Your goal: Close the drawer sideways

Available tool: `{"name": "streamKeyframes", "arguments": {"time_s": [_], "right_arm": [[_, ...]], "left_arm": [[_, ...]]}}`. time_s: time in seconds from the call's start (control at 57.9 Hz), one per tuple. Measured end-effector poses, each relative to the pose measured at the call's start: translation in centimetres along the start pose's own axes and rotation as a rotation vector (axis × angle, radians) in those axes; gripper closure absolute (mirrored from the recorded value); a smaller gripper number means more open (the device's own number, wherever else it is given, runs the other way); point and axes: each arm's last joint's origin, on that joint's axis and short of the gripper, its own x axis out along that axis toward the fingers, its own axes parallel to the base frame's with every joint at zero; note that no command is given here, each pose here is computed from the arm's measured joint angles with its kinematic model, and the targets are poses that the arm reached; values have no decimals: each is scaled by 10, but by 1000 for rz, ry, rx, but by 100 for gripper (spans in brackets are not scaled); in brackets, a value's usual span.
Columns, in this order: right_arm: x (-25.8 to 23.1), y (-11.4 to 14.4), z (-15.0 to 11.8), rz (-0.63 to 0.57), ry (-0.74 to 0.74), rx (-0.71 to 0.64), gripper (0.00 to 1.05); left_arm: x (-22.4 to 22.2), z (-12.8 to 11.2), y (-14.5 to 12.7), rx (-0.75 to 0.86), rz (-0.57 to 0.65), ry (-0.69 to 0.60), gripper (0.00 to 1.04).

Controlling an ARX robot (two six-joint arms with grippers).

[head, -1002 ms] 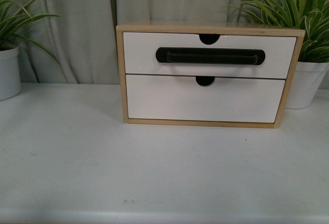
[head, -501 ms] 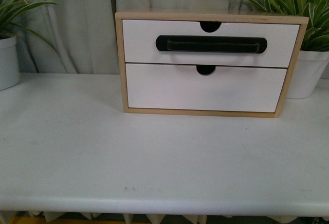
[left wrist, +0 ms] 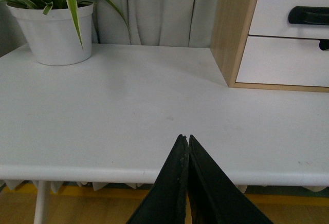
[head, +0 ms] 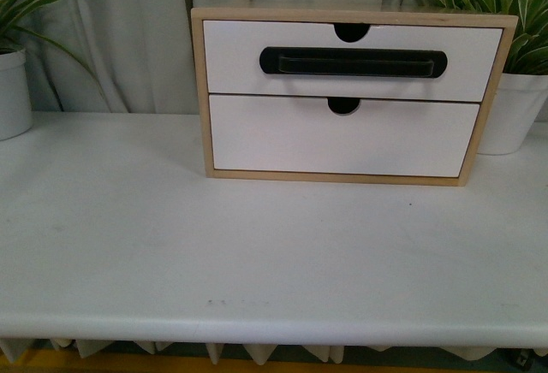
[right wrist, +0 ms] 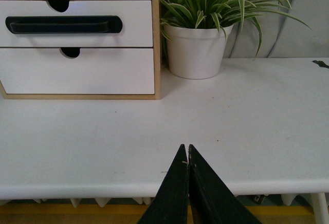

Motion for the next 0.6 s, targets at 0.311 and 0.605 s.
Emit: {"name": "streamKeyframes", "arguments": {"time_s": [0.311,0.605], "right_arm": [[0,0,-13,0,-1,0,104],[0,0,-12,0,-3,0,104]], "left_arm": [[0,-3,0,0,0,0,101],[0,-3,0,-1,1,0,101]]}}
